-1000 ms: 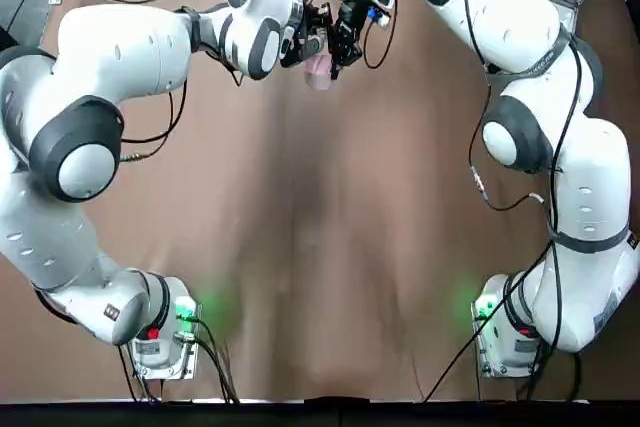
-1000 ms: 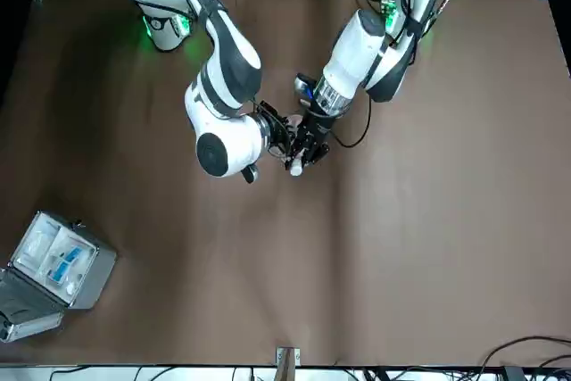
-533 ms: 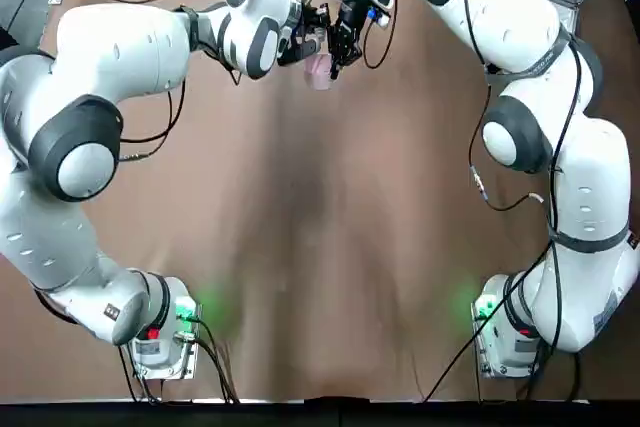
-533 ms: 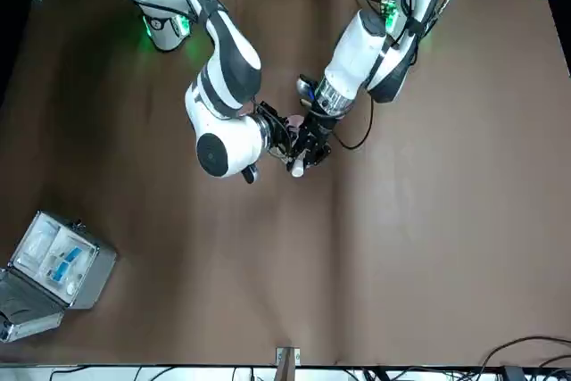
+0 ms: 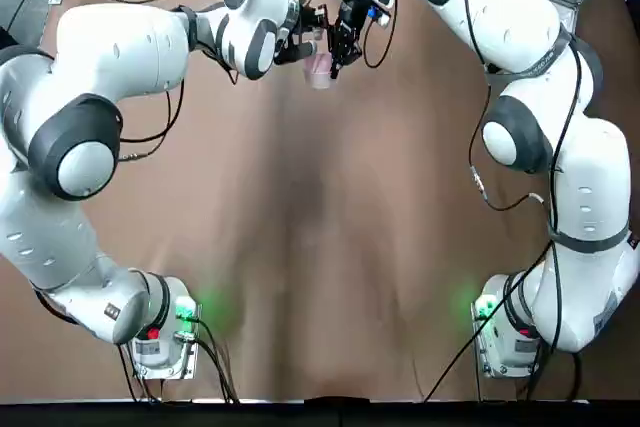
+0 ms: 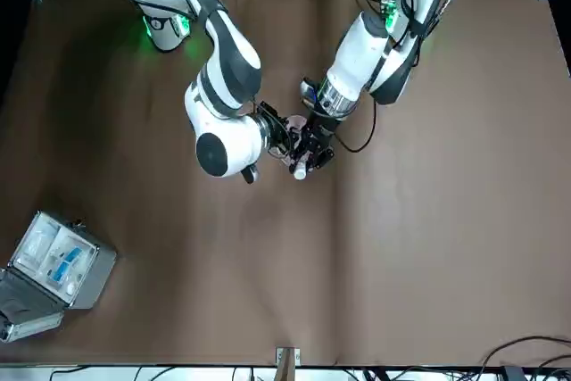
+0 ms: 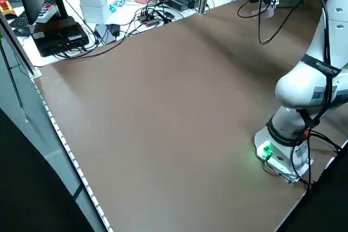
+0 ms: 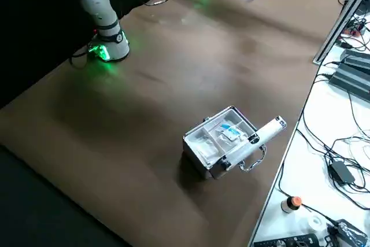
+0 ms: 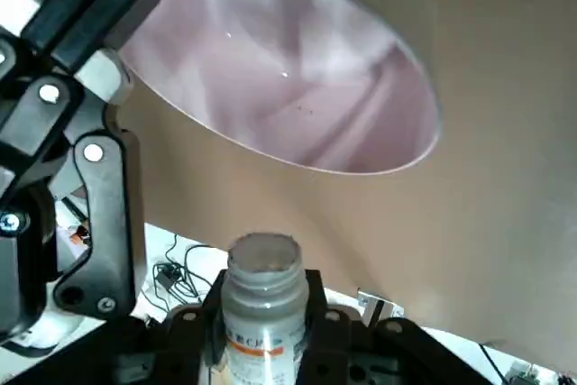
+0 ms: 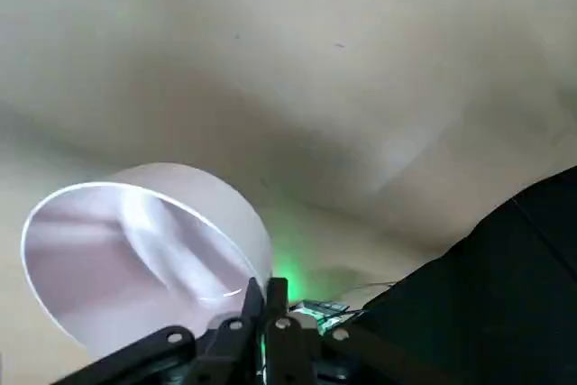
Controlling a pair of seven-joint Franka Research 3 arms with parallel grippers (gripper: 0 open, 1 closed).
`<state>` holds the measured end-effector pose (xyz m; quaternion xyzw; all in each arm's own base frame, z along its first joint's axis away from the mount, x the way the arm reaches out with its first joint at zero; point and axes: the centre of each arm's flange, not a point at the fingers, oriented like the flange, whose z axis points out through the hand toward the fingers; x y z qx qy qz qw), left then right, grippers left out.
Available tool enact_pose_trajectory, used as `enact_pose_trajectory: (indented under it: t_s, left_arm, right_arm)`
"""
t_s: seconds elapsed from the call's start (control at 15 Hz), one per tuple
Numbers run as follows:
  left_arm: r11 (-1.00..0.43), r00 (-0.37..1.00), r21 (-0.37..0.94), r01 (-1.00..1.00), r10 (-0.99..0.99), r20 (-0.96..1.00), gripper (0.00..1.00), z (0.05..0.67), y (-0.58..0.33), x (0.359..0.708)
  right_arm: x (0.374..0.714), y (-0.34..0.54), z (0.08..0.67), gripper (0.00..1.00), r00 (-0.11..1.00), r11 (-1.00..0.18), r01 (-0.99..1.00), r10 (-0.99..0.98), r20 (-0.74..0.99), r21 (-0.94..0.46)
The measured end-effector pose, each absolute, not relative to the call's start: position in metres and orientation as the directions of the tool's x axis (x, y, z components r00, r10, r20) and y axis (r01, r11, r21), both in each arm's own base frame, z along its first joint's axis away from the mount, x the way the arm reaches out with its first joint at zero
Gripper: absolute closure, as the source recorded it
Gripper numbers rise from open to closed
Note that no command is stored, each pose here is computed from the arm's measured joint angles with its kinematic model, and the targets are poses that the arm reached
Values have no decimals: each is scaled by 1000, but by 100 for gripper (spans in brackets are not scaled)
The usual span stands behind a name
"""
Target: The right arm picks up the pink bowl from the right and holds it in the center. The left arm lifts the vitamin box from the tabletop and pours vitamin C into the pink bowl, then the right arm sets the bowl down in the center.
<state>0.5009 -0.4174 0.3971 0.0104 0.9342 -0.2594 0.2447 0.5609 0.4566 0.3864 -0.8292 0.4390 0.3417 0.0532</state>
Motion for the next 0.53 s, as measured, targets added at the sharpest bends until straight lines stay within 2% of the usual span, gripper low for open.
enact_pose_trajectory:
  t_s: [0.53]
  left_arm:
    - [853, -855, -490, 178, -112, -507, 65, 386, -416, 489]
  right_arm:
    - [556, 457, 381, 97, 381, -621, -747, -693, -612, 238]
